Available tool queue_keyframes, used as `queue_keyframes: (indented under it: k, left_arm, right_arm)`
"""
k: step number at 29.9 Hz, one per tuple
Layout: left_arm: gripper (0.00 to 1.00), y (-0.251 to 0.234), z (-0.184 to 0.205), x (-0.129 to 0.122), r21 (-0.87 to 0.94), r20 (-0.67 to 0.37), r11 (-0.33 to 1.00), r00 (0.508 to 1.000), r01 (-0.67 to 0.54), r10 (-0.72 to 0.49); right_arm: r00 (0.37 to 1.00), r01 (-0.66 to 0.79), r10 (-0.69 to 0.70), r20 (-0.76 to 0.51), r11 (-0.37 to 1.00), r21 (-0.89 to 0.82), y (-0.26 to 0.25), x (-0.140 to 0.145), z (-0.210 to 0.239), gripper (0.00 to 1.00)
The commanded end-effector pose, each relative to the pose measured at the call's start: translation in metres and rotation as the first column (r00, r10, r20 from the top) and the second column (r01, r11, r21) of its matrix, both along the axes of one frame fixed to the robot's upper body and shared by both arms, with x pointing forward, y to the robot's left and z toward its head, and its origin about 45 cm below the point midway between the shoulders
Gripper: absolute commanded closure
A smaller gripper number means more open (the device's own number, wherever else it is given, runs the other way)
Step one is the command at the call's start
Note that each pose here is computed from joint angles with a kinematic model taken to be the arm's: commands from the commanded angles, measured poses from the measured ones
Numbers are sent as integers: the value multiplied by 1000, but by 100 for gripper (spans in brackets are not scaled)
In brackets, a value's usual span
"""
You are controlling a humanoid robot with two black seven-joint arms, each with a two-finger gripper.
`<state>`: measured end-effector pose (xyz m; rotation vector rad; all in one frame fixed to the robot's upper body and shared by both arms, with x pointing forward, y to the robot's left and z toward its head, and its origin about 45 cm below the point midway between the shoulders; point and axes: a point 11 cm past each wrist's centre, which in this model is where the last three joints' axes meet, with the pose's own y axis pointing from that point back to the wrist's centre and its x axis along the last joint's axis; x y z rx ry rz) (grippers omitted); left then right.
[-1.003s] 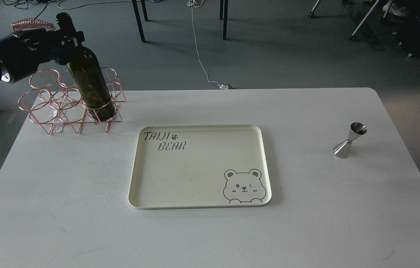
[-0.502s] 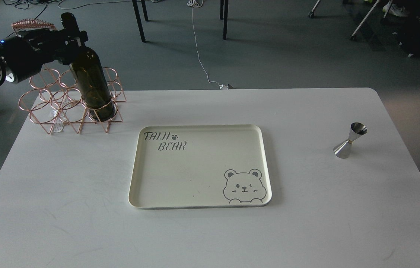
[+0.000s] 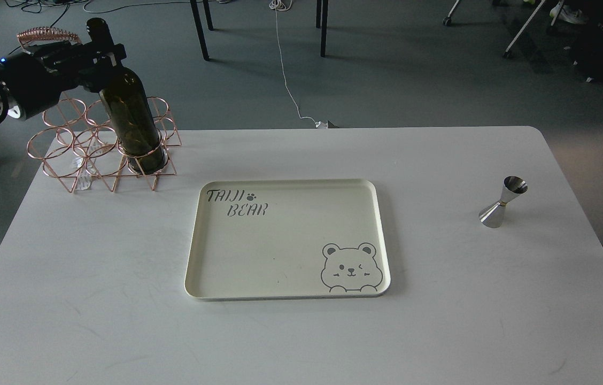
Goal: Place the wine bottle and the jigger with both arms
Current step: 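Lower the bottle into a slot of the copper rack, then open the left gripper and withdraw it from the bottle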
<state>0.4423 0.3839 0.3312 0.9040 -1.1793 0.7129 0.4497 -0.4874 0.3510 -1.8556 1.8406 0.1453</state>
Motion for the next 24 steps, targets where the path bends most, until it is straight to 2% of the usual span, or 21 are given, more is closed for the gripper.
queue_keyframes:
  k: [1, 24]
  left_arm:
    - [4, 2, -2, -1, -1, -4, 1000, 1000, -5, 5]
    - [4, 6, -12, 8, -3, -11, 999, 999, -39, 39]
  right_arm:
    - [1000, 0, 0, 1, 1000, 1, 0, 0, 0, 3]
    - [1000, 0, 0, 2, 1000, 2, 0, 0, 0, 3]
